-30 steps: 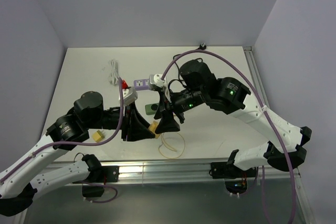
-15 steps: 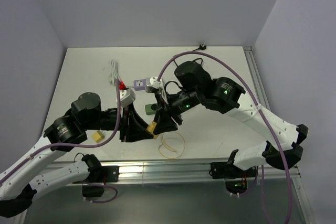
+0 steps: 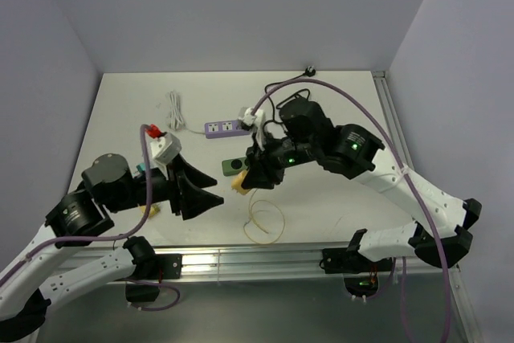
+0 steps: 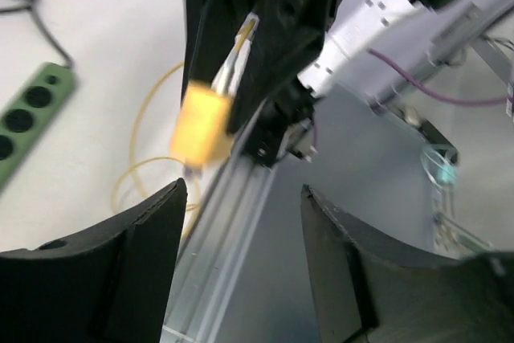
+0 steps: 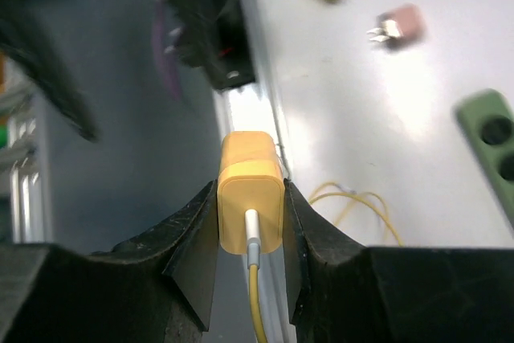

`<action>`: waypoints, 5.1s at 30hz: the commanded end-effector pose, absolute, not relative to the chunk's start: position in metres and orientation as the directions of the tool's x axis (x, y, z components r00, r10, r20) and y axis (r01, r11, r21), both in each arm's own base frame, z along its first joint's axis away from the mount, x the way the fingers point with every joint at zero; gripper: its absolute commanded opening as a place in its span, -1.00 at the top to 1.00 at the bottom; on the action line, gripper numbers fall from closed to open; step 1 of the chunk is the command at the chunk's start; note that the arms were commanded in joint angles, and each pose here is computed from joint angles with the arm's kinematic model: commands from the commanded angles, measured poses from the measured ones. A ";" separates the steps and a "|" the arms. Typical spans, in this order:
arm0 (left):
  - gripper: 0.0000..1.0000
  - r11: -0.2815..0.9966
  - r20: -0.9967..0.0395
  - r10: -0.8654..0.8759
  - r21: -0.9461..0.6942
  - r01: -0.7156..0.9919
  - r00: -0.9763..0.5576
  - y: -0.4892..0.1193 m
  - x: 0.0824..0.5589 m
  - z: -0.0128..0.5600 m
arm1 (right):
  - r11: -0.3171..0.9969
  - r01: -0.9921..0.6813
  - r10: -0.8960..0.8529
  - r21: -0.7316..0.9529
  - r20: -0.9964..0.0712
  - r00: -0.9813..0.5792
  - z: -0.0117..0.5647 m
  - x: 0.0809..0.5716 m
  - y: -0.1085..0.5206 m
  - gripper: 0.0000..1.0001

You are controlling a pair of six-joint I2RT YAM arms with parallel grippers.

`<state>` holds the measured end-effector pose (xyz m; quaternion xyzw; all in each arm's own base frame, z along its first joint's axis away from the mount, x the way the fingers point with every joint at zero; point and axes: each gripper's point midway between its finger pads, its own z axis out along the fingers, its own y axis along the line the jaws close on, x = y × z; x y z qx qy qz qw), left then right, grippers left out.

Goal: Insert the plug

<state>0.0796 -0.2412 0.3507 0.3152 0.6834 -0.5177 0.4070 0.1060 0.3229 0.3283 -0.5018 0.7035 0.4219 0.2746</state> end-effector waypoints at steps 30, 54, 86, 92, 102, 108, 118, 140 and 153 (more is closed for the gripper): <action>-0.89 0.760 -0.840 -0.490 -0.542 0.358 -0.231 -0.142 0.187 0.342 | 0.863 -0.292 -0.365 -0.412 -0.908 0.204 0.469 0.539 0.268 1.00; -0.99 0.805 -0.723 -0.575 -0.585 -0.102 -0.384 -0.167 0.241 0.255 | 0.623 -0.692 -0.659 -0.364 -0.720 -0.215 0.158 0.527 0.358 1.00; -0.99 0.798 -0.725 -0.599 -0.577 -0.176 -0.339 -0.138 0.236 0.262 | 0.571 -0.816 -0.703 -0.089 -0.566 -0.430 0.081 0.412 0.364 1.00; -0.99 0.789 -0.717 -0.608 -0.593 -0.161 -0.341 -0.135 0.231 0.260 | 0.530 -0.848 -0.681 0.012 -0.591 -0.433 0.107 0.377 0.383 1.00; -0.99 0.778 -0.724 -0.627 -0.602 -0.180 -0.286 -0.115 0.225 0.268 | 0.653 -0.757 -0.584 -0.021 -0.651 -0.485 0.161 0.406 0.404 1.00; -0.99 0.770 -0.725 -0.637 -0.612 -0.180 -0.261 -0.110 0.224 0.272 | 0.602 -0.798 -0.630 -0.025 -0.629 -0.455 0.146 0.397 0.415 1.00; -0.99 0.767 -0.726 -0.642 -0.617 -0.178 -0.248 -0.107 0.223 0.273 | 0.526 -0.850 -0.658 -0.030 -0.648 -0.384 0.140 0.378 0.448 1.00; -0.98 0.767 -0.723 -0.640 -0.618 -0.170 -0.260 -0.110 0.223 0.270 | 0.514 -0.848 -0.739 -0.129 -0.569 -0.362 0.102 0.379 0.440 1.00; -0.98 0.768 -0.725 -0.639 -0.616 -0.173 -0.256 -0.108 0.222 0.269 | 0.481 -0.870 -0.747 -0.105 -0.570 -0.344 0.088 0.376 0.449 1.00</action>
